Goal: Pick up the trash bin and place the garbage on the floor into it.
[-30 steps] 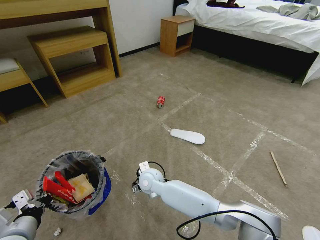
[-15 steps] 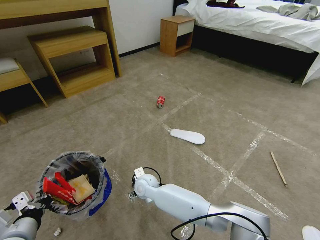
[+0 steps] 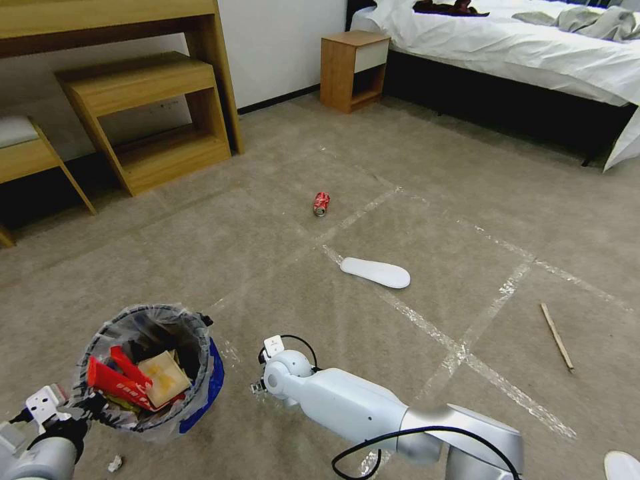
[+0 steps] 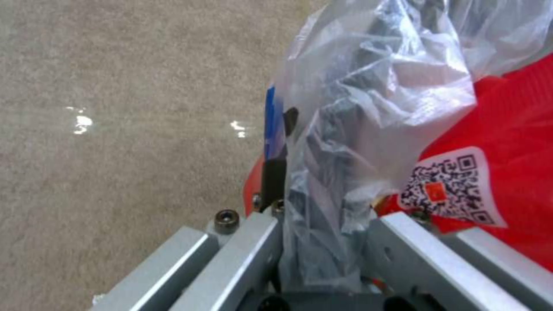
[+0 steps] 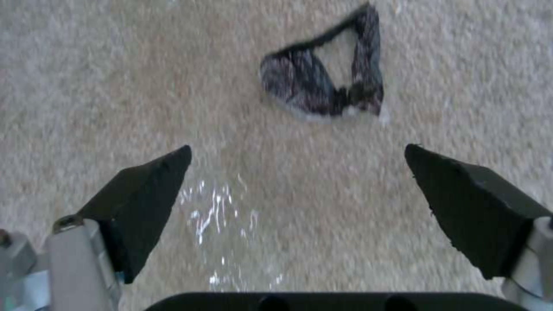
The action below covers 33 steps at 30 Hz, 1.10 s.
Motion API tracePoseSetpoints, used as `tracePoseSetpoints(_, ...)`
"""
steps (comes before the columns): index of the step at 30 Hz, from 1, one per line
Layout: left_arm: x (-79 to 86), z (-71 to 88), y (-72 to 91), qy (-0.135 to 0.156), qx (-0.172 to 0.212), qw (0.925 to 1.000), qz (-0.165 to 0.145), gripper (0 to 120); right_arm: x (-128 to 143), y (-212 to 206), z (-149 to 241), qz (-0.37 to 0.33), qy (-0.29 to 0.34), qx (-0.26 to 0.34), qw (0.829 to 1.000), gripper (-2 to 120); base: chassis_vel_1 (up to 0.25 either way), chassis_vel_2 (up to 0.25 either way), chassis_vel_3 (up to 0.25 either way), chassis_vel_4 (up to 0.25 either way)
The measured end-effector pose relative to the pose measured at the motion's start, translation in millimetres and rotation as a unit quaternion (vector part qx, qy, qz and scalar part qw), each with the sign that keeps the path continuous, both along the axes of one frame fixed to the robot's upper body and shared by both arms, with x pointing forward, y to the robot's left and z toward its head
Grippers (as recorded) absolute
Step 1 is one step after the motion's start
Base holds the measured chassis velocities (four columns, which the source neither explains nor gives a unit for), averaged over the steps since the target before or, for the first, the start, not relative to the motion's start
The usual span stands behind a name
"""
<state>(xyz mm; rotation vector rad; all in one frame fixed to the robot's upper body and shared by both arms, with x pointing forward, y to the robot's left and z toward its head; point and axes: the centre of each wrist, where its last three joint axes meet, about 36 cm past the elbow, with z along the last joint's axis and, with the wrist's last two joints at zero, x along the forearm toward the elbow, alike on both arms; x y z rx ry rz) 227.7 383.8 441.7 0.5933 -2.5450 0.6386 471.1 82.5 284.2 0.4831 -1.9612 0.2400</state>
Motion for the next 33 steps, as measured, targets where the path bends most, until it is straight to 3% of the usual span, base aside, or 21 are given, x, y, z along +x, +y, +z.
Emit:
tracePoseSetpoints(19, -2.3, 0.7, -4.1, -0.005, -0.002, 1.0, -0.001, 0, 6.2, -6.6, -27.7, -0.008, -0.042, 0.022, 0.999, 90, 0.0, 0.0, 0.0, 0.0)
tracePoseSetpoints(33, -0.6, -2.7, -5.7, -0.005, -0.004, 1.0, -0.003, 0, -5.1, -0.6, -28.8, 0.002, -0.065, 0.052, 0.997, 76, 0.0, 0.0, 0.0, 0.0)
